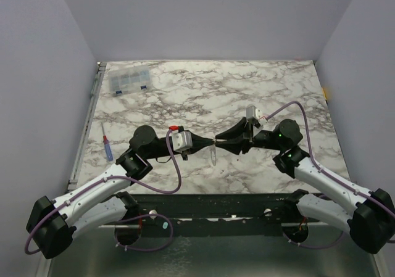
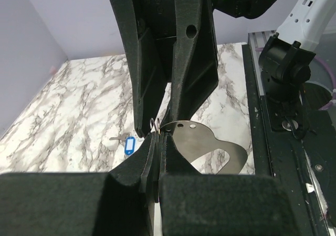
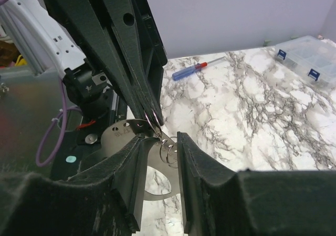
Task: Put the keys on the keyring
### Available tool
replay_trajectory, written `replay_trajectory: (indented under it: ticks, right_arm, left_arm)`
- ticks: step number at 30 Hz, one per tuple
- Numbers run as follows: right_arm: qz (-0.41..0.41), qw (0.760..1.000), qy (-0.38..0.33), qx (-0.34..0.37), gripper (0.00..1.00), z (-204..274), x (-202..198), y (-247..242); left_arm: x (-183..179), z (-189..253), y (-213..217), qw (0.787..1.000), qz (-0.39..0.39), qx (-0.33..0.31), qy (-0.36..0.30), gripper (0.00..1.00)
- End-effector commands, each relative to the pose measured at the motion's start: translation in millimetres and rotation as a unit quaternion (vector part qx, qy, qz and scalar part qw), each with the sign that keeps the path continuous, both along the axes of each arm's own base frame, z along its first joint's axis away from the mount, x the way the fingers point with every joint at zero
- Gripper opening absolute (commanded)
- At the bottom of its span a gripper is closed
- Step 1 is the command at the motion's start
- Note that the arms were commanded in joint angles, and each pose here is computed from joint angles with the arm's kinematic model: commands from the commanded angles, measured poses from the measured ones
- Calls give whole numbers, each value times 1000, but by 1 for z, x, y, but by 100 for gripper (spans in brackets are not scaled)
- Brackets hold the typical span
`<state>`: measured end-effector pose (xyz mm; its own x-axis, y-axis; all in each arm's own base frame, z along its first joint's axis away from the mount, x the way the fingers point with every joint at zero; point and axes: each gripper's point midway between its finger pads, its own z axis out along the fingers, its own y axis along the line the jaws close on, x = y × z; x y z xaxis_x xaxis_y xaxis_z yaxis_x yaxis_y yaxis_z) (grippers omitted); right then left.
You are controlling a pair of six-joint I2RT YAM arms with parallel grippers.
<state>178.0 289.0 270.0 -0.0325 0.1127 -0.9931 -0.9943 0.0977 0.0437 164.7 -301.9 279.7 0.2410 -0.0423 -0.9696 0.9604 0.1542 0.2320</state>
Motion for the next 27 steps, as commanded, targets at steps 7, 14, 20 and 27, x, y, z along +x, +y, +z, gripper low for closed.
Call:
replay_trajectory:
  ticks: [7, 14, 20, 27]
  right_arm:
    - [11, 999, -40, 25, 30, 31, -7, 1]
    - [20, 998, -41, 31, 19, 34, -12, 0]
    - [14, 999, -39, 30, 9, 33, -12, -1]
    - [-19, 999, -42, 8, 52, 29, -7, -9]
  left_arm:
    - [-6, -11, -2, 1000, -16, 11, 15, 0]
    - [-5, -13, -2, 1000, -15, 13, 17, 0]
    - [-5, -12, -2, 1000, -14, 11, 15, 0]
    - [-5, -3, 5, 1000, 1, 4, -4, 0]
